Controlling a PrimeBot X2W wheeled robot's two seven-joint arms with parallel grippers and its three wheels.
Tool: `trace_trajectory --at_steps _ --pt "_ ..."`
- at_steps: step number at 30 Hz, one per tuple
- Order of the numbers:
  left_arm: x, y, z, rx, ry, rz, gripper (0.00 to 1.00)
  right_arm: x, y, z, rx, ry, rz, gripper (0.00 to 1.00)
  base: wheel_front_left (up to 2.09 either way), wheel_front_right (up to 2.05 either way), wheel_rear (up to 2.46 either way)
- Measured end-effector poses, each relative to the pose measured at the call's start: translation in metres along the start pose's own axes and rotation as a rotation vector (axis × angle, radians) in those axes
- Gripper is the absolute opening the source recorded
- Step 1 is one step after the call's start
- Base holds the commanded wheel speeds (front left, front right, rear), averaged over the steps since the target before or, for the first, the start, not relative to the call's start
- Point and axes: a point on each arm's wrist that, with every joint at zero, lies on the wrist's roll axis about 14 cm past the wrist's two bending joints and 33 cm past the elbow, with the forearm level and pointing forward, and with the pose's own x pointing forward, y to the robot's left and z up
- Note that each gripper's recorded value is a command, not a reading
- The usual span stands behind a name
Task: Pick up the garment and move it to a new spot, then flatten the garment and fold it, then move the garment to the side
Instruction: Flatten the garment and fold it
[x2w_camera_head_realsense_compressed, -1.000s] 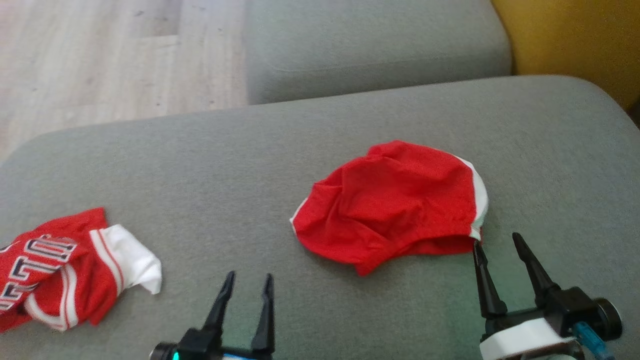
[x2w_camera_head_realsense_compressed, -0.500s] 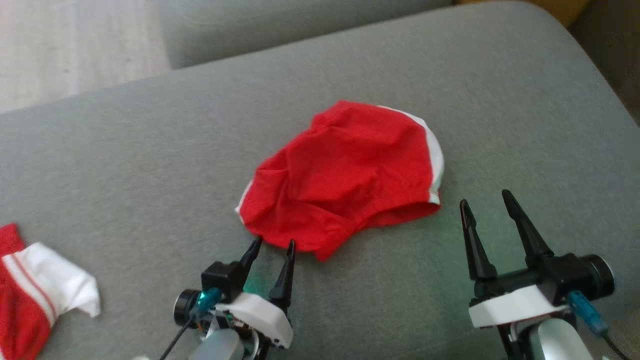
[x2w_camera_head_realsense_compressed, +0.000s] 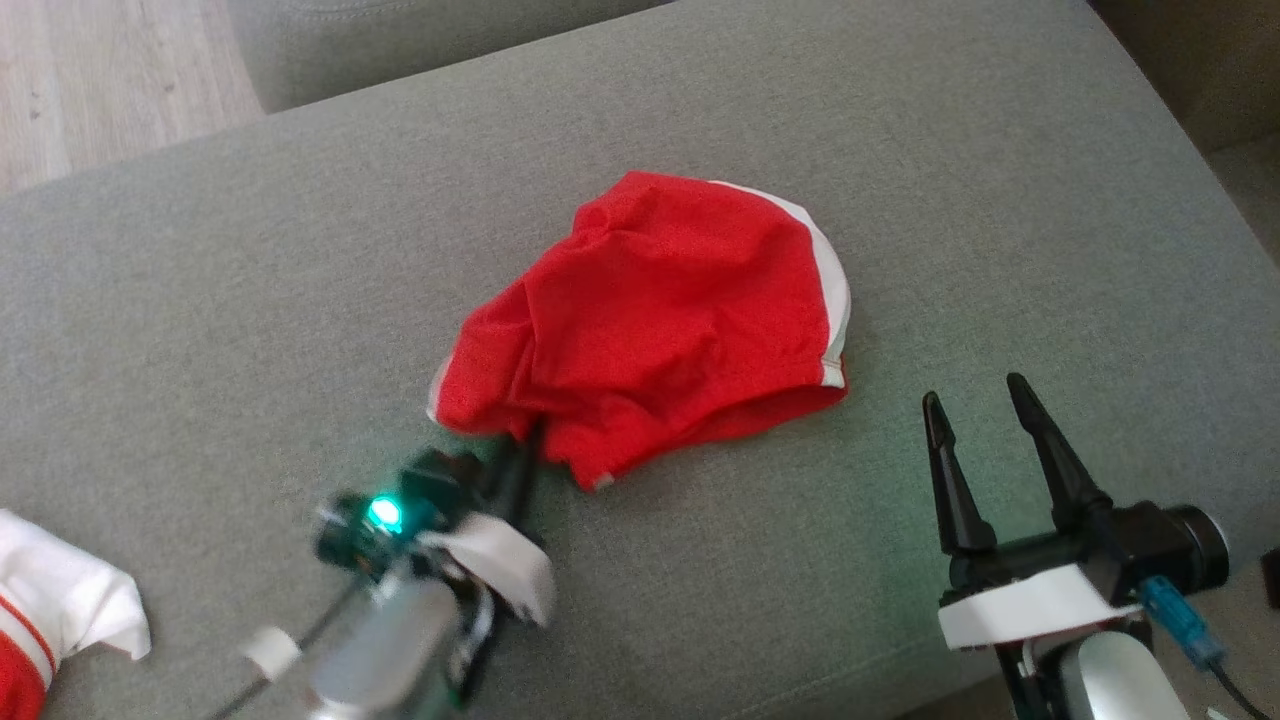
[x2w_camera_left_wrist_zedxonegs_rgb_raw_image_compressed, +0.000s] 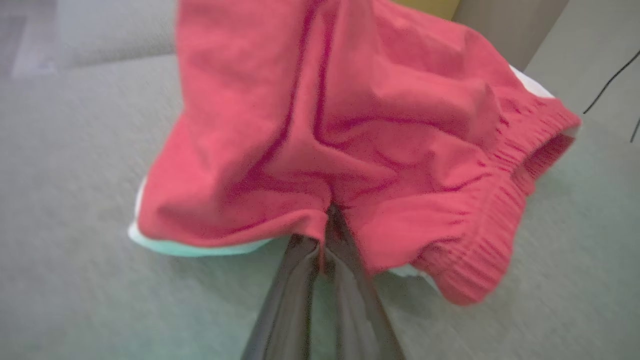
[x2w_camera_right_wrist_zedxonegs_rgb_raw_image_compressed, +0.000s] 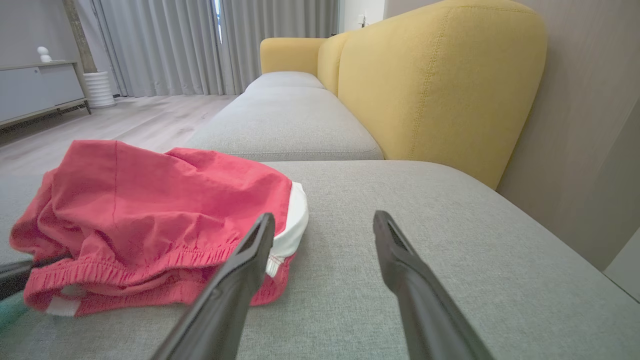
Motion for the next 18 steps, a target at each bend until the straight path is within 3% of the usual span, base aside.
trace_trajectory --at_steps 7,11,12,13,18 --pt "0.002 0.090 0.082 0.245 -0.183 0.182 0.00 0.010 0.003 0.002 0.005 -0.006 0.014 1.00 0.00 0.00 0.00" --pt "0.002 0.117 0.113 0.277 -0.250 0.244 0.04 0.014 0.007 -0.003 0.005 0.009 0.024 1.00 0.00 0.00 0.00" --pt "0.002 0.117 0.113 0.277 -0.250 0.244 0.95 0.014 0.007 -0.003 0.005 0.009 0.024 1.00 0.00 0.00 0.00" --pt "0.003 0.120 0.113 0.273 -0.248 0.248 1.00 0.016 0.008 -0.003 0.004 0.008 0.028 1.00 0.00 0.00 0.00" --pt "-0.008 0.129 0.125 0.212 -0.303 0.324 1.00 0.023 0.011 -0.001 0.005 -0.001 0.042 1.00 0.00 0.00 0.00"
